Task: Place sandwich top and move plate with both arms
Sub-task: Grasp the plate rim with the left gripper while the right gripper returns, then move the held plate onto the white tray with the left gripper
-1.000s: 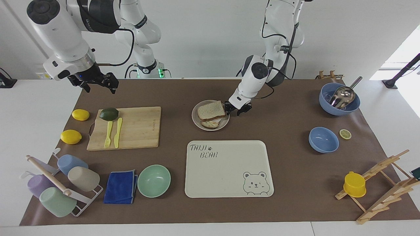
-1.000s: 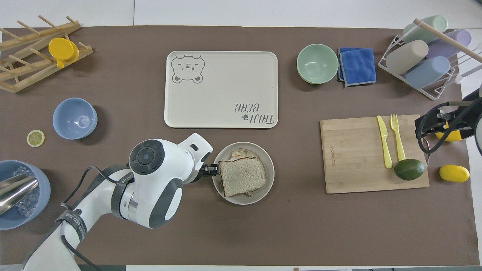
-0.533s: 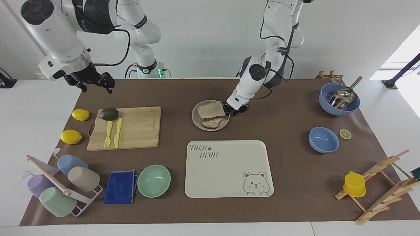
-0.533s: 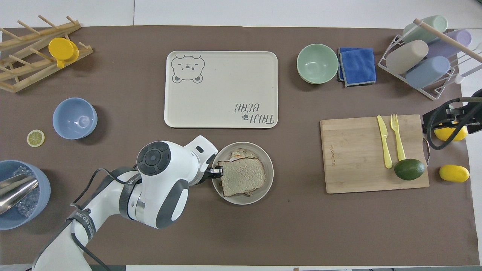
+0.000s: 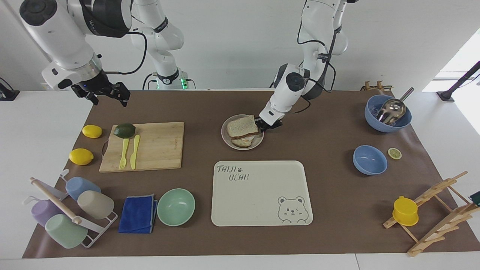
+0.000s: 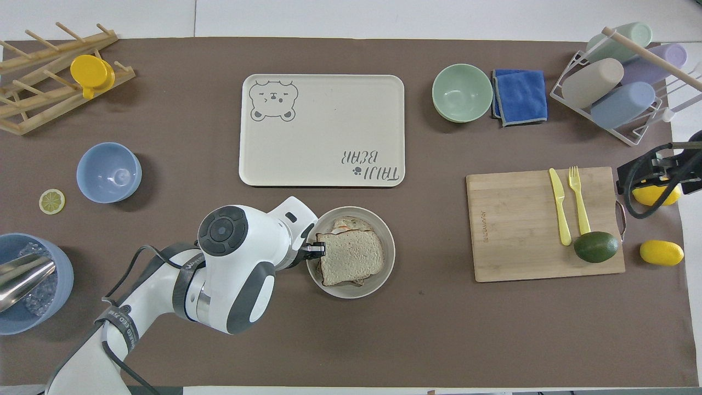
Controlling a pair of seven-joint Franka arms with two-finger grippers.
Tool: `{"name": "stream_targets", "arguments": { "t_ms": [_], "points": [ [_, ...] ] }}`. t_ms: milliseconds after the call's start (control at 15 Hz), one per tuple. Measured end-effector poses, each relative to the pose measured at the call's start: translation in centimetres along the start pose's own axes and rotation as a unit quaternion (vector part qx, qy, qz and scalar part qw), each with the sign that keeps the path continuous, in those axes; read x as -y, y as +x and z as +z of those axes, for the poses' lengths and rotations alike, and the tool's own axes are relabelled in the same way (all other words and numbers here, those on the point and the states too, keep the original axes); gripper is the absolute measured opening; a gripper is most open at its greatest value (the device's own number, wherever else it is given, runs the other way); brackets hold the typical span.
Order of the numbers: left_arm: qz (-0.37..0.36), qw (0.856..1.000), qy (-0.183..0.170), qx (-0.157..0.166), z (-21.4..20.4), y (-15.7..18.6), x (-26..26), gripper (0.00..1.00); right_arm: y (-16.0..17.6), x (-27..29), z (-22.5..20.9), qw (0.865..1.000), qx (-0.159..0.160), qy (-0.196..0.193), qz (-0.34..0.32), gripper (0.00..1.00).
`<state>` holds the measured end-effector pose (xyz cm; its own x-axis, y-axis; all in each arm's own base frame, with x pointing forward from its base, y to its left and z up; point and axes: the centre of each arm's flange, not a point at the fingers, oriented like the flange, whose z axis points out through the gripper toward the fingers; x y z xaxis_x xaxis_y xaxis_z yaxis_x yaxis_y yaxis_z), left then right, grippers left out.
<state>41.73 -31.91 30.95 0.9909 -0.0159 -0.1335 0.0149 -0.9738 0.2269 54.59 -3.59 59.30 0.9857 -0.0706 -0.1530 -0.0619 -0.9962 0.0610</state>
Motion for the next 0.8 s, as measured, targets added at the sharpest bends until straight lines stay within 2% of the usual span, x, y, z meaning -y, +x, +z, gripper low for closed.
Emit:
{"name": "stream_targets", "arguments": {
  "t_ms": [267,533,800],
  "points": [
    [-0.010,1.000,-0.013,0.000,-2.0,1.8,0.5,0.04,-0.1,-0.3,-0.1,1.000,-0.002,0.001,0.002,1.00],
    [-0.024,0.999,-0.041,-0.010,-7.2,6.0,2.3,0.04,-0.2,-0.3,-0.3,1.000,-0.003,0.001,0.002,1.00],
    [-0.045,0.996,-0.064,-0.041,-11.1,11.3,4.9,0.04,-0.2,-0.3,-0.4,1.000,-0.004,0.001,0.002,1.00]
  ]
}}
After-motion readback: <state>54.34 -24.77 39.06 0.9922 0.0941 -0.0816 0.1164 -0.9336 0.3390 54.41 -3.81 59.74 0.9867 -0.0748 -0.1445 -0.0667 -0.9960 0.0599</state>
